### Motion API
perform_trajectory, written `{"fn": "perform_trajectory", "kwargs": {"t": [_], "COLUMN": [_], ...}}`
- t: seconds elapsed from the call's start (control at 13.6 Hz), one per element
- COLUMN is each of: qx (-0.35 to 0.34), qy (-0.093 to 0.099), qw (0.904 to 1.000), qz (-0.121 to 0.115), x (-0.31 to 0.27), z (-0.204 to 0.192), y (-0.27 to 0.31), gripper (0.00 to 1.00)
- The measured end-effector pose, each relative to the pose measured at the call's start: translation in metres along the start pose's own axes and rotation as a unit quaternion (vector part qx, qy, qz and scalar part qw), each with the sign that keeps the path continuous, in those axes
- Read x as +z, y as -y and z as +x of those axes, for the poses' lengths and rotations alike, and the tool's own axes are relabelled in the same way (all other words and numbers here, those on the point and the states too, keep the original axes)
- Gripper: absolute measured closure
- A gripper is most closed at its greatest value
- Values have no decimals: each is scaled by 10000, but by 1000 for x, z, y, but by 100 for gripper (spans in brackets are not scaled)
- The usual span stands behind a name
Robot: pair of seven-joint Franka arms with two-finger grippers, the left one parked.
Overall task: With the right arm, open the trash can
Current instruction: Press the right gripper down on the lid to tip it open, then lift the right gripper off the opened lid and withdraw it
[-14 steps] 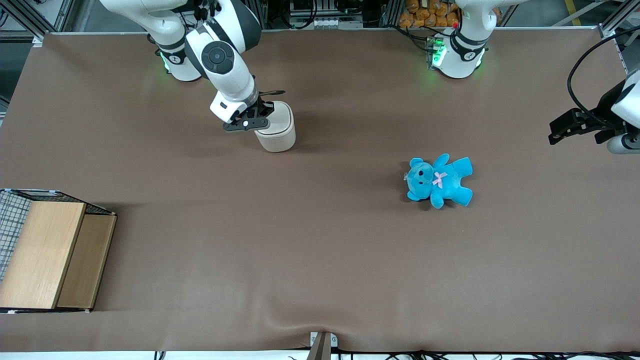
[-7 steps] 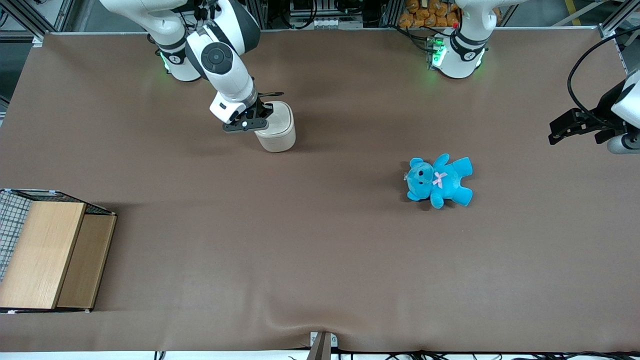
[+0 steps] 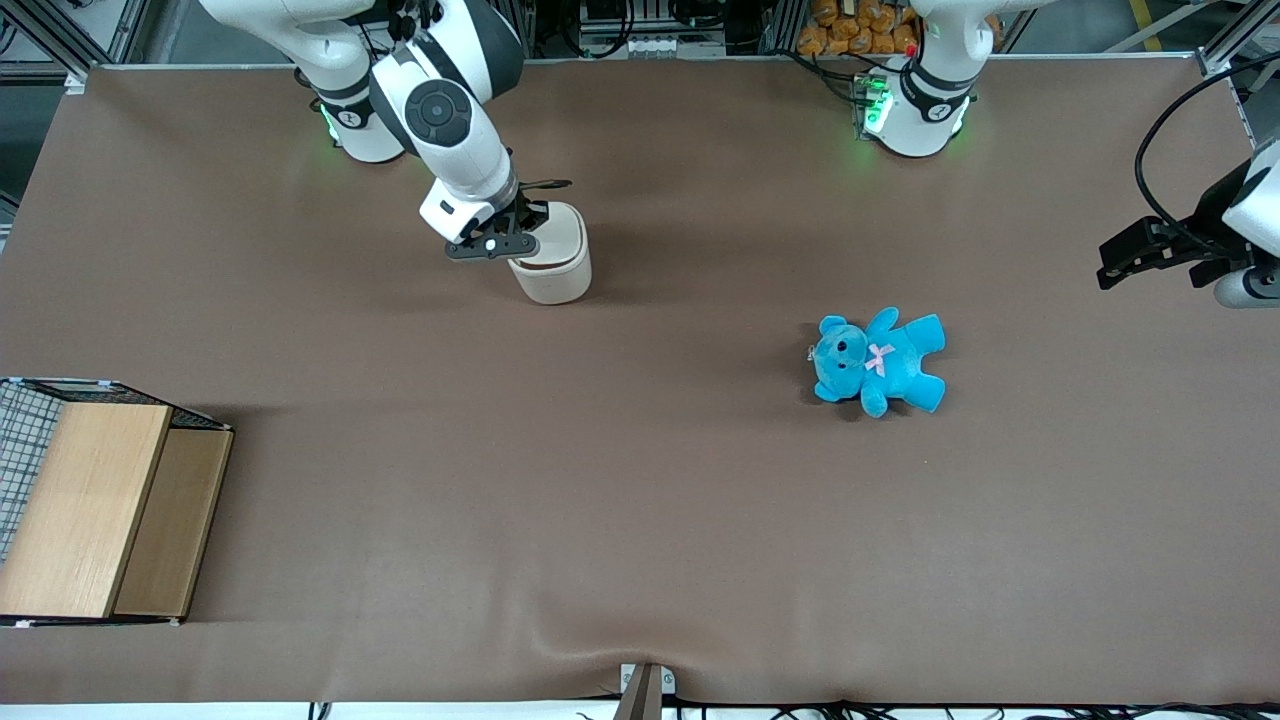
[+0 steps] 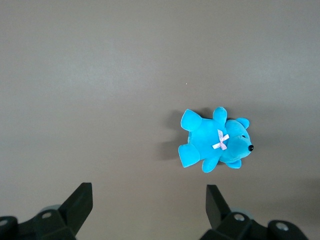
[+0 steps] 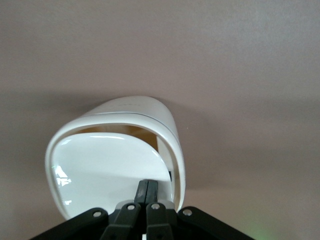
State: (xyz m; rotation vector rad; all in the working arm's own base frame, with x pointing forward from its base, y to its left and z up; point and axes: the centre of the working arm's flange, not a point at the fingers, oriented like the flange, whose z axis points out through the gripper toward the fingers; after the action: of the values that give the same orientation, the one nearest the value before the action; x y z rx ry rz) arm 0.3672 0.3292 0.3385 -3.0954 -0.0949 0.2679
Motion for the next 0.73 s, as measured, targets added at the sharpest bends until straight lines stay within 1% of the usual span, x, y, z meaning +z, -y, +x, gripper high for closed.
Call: {"fn": "perform_trajectory", "kwargs": {"t": [0.15, 0.37, 0.59, 0.66, 0.73], "qx": [115, 249, 365, 458, 552], "qy": [-32, -13, -71, -69, -45], "qw": [9999, 9997, 9992, 9988, 9984], "qz": [39, 61, 126, 140, 145], "x": [-13, -42, -63, -72, -85], "z": [3, 3, 0, -1, 0], "y": [6, 24, 40, 45, 49], "gripper": [99, 99, 99, 95, 85]}}
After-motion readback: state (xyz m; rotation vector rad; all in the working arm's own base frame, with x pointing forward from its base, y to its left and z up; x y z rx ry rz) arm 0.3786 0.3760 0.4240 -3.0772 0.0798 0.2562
